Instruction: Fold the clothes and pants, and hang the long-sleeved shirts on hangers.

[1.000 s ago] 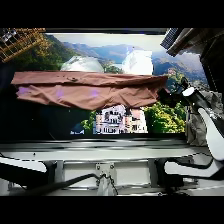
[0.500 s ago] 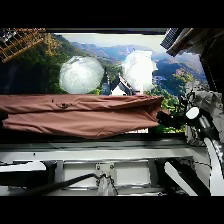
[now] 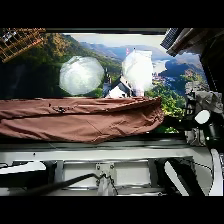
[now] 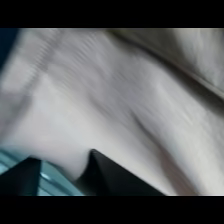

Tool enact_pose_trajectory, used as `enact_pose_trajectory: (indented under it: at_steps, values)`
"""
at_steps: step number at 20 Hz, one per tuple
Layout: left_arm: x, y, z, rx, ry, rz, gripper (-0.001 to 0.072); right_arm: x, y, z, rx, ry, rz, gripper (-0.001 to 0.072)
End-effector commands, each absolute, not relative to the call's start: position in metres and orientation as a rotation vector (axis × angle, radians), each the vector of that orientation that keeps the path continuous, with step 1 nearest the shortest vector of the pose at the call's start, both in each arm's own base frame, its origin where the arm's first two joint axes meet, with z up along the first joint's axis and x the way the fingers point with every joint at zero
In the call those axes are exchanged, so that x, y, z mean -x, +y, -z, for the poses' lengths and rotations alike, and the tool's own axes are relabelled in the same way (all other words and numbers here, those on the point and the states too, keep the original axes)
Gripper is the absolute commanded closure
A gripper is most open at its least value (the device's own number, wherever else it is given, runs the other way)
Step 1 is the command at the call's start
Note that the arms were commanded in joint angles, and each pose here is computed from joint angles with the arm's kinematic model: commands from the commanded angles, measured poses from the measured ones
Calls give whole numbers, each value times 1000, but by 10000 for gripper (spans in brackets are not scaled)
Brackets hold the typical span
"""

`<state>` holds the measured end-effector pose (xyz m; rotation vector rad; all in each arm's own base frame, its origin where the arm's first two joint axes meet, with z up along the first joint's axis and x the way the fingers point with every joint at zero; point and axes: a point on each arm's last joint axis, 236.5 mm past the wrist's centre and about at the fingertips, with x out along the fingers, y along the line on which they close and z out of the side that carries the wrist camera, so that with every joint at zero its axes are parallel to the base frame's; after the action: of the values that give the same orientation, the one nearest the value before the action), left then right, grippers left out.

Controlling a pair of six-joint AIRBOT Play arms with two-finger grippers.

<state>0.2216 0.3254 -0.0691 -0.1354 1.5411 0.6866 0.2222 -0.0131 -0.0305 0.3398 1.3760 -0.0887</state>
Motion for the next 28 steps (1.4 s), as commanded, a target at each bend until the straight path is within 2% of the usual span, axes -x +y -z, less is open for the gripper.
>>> enact_pose_trajectory:
  at_steps: [1,3,4,5,8,10,11,12,13,14,15,16,17,18,19,20,21,28]
  values:
    - [-255,345,24,135,1402,-791,261,-256,-51,7,-225,1276,103,197]
    - [-281,350,-13,177,1277,-867,264,-283,-50,7,-280,1274,-9,188]
    - [-295,348,-31,248,1178,-923,287,-296,-45,10,-314,1275,-89,188]
    - [-316,340,-42,324,1069,-933,361,-310,-37,14,-346,1267,-182,188]
    - [-405,257,-70,491,863,-666,369,-331,-30,45,-357,1299,-332,186]
    - [-449,181,-91,446,823,-448,369,-331,-33,69,-361,1346,-353,219]
    - [-463,143,-97,406,822,-353,369,-332,-32,77,-377,1359,-357,258]
    - [-473,102,-101,351,832,-255,369,-333,-29,80,-400,1362,-364,260]
    - [-479,66,-102,293,845,-170,369,-337,-29,80,-408,1349,-358,252]
    - [-483,29,-102,243,854,-92,369,-343,-34,80,-396,1324,-334,184]
    - [-485,-2,-102,210,854,-29,369,-349,-39,80,-383,1301,-311,214]
    - [-487,-32,-105,184,843,29,369,-350,-41,80,-372,1296,-302,315]
    - [-489,-56,-108,165,826,77,369,-348,-41,80,-371,1303,-306,380]
    - [-489,-80,-112,147,809,123,369,-342,-38,80,-372,1328,-322,377]
    - [-488,-100,-114,133,798,161,369,-340,-38,81,-373,1338,-320,302]
    - [-484,-120,-115,117,798,200,369,-340,-40,82,-397,1345,-292,172]
    - [-479,-137,-114,103,802,234,369,-339,-40,82,-409,1348,-286,128]
    - [-455,-201,-113,45,816,364,369,-335,-12,87,-501,1363,-431,126]
